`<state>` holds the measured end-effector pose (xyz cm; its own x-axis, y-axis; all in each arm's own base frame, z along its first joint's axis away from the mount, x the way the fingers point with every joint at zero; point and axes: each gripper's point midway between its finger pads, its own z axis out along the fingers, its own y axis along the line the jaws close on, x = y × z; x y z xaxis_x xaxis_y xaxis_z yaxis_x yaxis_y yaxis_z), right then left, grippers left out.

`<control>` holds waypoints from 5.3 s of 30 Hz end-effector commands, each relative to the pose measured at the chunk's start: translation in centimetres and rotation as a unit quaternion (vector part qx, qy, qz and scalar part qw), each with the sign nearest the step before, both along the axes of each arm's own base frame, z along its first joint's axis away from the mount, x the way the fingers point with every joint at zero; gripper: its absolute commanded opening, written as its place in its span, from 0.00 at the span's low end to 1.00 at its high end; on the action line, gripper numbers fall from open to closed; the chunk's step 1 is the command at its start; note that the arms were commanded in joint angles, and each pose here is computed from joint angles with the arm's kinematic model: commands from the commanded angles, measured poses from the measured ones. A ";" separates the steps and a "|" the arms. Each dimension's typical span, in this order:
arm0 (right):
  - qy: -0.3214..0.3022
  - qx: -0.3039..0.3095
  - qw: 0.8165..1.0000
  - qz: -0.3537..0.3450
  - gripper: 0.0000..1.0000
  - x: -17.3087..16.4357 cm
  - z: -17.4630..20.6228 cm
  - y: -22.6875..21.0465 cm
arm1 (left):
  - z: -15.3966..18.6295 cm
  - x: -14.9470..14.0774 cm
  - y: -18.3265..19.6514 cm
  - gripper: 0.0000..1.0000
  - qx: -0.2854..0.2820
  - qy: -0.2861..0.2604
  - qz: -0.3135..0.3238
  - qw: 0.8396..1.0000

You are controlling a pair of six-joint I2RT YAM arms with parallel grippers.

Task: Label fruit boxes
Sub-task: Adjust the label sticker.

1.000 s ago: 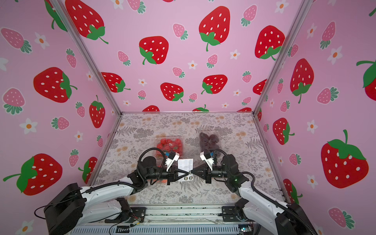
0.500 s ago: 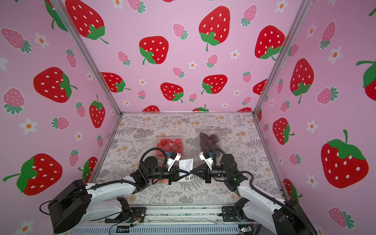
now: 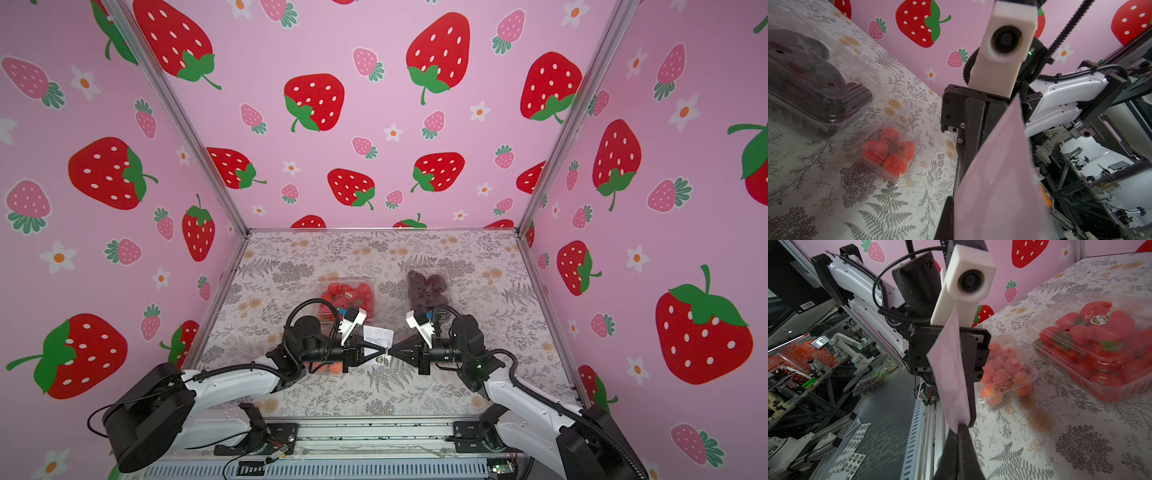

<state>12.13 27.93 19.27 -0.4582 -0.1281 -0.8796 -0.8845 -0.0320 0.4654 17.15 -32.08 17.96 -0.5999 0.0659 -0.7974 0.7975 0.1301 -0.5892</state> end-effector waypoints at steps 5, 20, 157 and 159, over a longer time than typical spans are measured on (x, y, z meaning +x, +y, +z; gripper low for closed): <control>-0.010 0.003 1.000 -0.021 0.05 1.0 0.8 -0.2 | 1.3 0.3 0.7 0.00 -0.025 -0.024 0.018 0.999; -0.006 0.013 1.000 -0.004 0.10 1.1 1.3 0.3 | 1.6 0.0 0.4 0.00 -0.034 -0.022 0.004 0.999; 0.037 -0.111 0.964 -0.239 0.45 6.8 -2.6 -1.9 | 0.1 1.5 1.8 0.00 -0.008 -0.022 0.064 0.998; 0.012 -0.138 0.938 -0.318 0.51 8.1 -2.7 -4.0 | 0.0 1.9 1.8 0.00 -0.001 -0.020 0.075 0.997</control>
